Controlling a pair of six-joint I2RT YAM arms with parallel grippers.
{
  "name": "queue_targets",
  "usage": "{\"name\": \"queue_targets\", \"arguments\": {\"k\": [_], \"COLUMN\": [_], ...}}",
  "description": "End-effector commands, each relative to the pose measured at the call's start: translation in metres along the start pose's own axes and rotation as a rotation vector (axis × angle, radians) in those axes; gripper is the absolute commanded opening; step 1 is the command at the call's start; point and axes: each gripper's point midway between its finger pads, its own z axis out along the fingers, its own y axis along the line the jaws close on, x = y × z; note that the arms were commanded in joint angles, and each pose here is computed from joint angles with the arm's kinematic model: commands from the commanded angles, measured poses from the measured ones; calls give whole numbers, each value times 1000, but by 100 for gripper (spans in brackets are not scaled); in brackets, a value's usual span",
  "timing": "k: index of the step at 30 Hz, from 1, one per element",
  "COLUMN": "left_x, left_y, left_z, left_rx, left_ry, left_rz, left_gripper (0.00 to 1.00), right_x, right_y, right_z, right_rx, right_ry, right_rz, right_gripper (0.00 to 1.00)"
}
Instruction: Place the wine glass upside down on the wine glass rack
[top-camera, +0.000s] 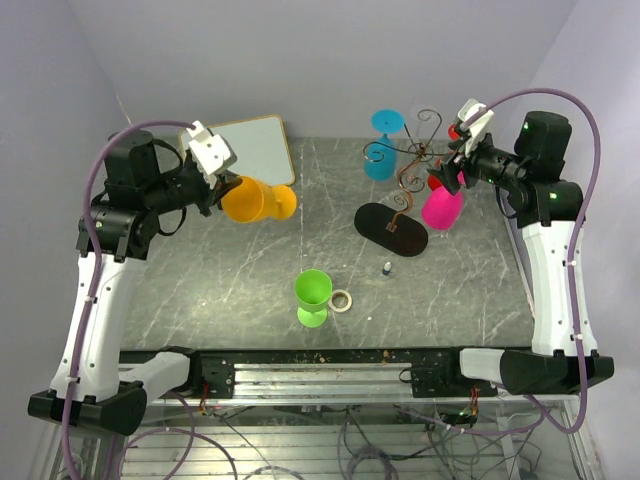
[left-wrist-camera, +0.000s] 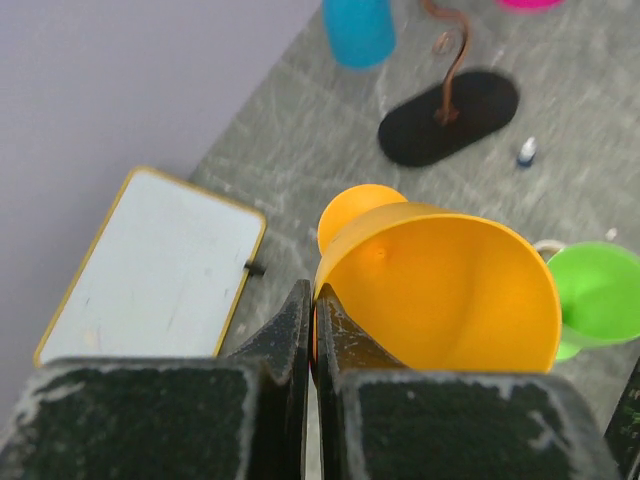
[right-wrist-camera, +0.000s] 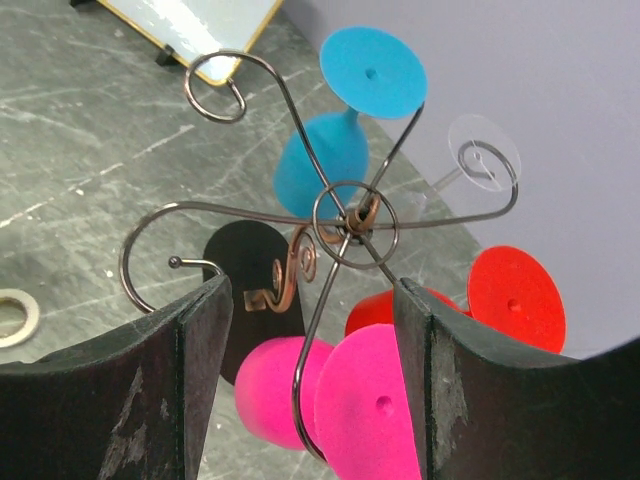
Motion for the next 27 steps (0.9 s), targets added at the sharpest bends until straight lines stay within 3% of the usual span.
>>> {"name": "queue_targets", "arguments": {"k": [1,11,21,27], "left_x": [-58,-79,-116,-129], "left_y": [-9,8,-2,10], "left_z": [0,3,0,1], "left_rx": [101,39,146,114], "left_ry": [-204,-236,-348,-376], "left_rz": [-94,-163,-261,-265], "left_gripper": [7,7,7,7], "right_x": [-26,-65,-87,-88], "right_y": [5,22,30,34], "right_z": [-6,-4,4,15], "right_rx": [-41,-166,-293,-341], "right_ry": [-87,-244,-342,-366], "right_rz": [24,181,358,451], "right_gripper": [65,65,70,71]}}
